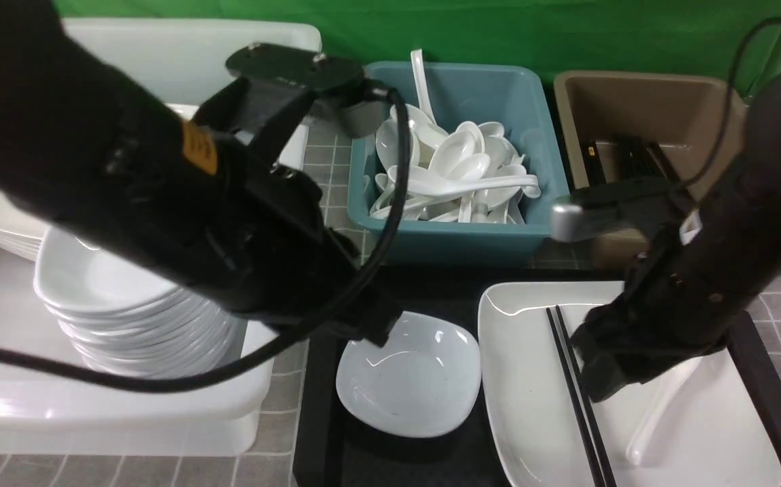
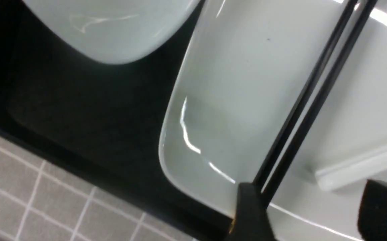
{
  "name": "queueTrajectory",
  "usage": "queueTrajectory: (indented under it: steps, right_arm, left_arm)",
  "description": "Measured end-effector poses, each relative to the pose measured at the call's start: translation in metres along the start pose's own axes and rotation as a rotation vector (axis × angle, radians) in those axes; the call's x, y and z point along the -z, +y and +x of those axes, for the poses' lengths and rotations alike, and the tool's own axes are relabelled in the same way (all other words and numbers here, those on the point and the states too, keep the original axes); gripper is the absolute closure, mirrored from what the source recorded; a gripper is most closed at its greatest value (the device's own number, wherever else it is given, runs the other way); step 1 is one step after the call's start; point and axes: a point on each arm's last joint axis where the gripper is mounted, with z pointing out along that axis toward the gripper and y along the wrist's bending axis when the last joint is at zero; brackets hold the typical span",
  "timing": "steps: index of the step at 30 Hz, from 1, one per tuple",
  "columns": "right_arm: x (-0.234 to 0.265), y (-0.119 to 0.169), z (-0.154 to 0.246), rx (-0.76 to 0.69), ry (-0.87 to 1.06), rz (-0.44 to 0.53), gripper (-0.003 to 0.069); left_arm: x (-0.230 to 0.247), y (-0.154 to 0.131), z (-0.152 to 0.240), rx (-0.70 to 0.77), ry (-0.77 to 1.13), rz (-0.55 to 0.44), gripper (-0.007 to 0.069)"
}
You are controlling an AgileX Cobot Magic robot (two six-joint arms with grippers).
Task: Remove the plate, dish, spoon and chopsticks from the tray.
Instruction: Use the right arm to grab a pair of chopsticks from the plate, then use the right arm to put the chopsticks into the small storage box on the right
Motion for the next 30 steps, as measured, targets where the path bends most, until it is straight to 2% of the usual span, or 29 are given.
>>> queueTrajectory:
  steps: [1,6,13,15,17,20,21,25,30]
  right_arm:
    - [-0.01,0.001,-0.004,-0.003,0.008,0.027,0.0163]
    - [-0.043,-0.004,-0.016,-0.046,0.049,0.113,0.0135]
    - [-0.084,-0.01,-0.026,-0.08,0.091,0.141,0.0146]
    - [-0.091,-0.011,-0.027,-0.083,0.109,0.144,0.0171]
    - [-0.096,-0.011,-0.027,-0.082,0.125,0.146,0.0277]
    - [-0.094,-0.011,-0.027,-0.071,0.129,0.145,0.0512]
    - [-0.092,-0.01,-0.026,-0.065,0.135,0.146,0.0533]
    - [-0.063,-0.007,-0.024,-0.056,0.112,0.142,0.0523]
    - [0.014,-0.002,-0.031,-0.035,-0.132,0.112,0.0523]
  left_arm:
    - [-0.004,0.002,-0.001,-0.015,0.01,-0.011,0.0625]
    - [-0.012,0.006,-0.002,-0.061,0.043,-0.051,0.0625]
    - [-0.013,0.01,-0.002,-0.097,0.045,-0.087,0.0625]
    - [-0.013,0.011,-0.002,-0.101,0.042,-0.094,0.0625]
    - [-0.013,0.011,-0.003,-0.105,0.035,-0.101,0.0625]
    - [-0.013,0.011,-0.004,-0.108,0.022,-0.106,0.0625]
    - [-0.013,0.011,-0.005,-0.109,0.02,-0.106,0.0625]
    - [-0.013,0.012,-0.005,-0.109,0.019,-0.107,0.0624]
    - [-0.013,0.012,-0.006,-0.11,0.005,-0.108,0.0624]
